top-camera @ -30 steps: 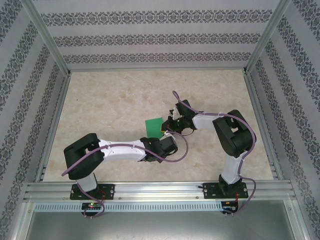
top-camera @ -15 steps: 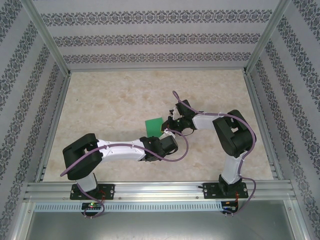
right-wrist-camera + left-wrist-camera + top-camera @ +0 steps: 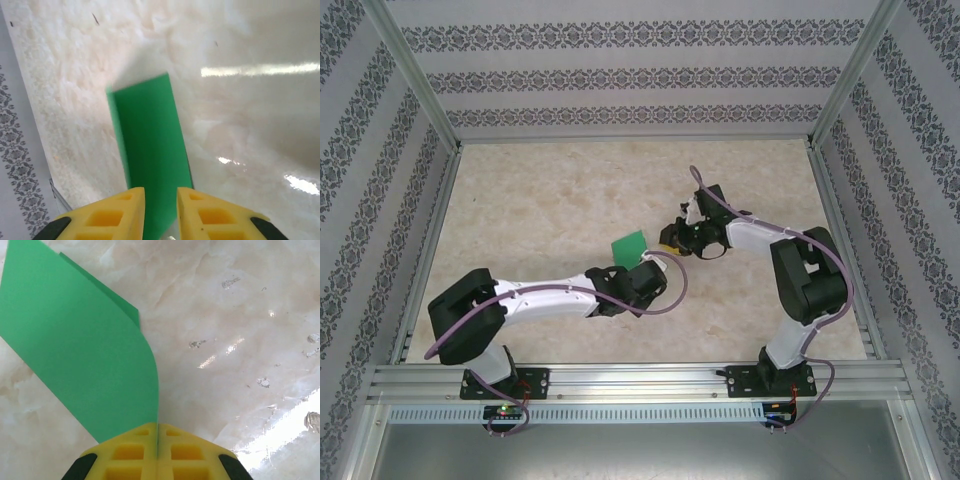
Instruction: Fold a paper plane with a square sheet of paper (pick it up from the middle)
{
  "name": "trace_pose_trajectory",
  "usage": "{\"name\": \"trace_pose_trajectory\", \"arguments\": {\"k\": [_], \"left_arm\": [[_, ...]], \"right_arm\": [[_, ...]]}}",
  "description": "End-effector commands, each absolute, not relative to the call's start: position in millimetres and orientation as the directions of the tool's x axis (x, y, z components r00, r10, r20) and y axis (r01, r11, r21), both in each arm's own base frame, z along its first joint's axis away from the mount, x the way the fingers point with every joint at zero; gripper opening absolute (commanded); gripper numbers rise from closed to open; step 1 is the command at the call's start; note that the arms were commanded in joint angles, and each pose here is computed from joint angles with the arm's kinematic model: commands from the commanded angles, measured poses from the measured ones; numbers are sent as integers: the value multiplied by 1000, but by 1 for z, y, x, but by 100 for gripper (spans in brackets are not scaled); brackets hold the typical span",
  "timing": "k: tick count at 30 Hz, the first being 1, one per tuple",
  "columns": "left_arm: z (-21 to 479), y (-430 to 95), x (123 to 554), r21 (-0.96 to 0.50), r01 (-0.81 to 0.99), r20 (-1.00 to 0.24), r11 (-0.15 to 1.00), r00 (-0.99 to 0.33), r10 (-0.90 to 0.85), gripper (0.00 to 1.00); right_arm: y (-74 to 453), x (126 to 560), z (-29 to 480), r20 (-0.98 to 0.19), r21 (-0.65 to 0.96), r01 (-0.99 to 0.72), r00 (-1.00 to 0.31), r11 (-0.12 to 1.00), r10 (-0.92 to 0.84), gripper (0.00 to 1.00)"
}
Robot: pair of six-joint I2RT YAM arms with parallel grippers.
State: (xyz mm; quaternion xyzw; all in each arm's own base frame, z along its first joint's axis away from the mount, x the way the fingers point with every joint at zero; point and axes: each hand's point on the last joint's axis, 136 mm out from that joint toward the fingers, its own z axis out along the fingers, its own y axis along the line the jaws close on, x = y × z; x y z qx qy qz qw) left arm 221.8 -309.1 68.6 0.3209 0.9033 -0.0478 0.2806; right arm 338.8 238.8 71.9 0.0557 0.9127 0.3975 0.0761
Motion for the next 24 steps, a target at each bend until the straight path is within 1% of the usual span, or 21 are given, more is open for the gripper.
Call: {"name": "trace_pose_trajectory", "arguments": {"k": [1,6,9,13,19,24], "left_arm": [[70,-318,218,-8,645,-549,764,-642,536,0],[70,-316,215,-61,659,-533,750,-657,533,0],[67,-314,211,-102,669,-521,736,-667,533,0],[65,-309,210,-142,667,-511,732,-683,523,0],[64,-305,213,-213,660,-493,721,-709,503,0],[63,-297,222,-241,641,-482,729,-731,484,0]], "right_arm": [[254,347,90,-164,739,-65,-983,671,86,18],[278,353,78,-151,740,-89,-988,667,35,12],[297,352,75,-148,750,-129,-989,648,-25,11],[312,347,54,-118,713,-158,-987,684,-104,11],[312,336,21,-77,639,-192,-980,745,-186,11],[303,329,-1,-52,569,-216,-972,793,-228,10]]}}
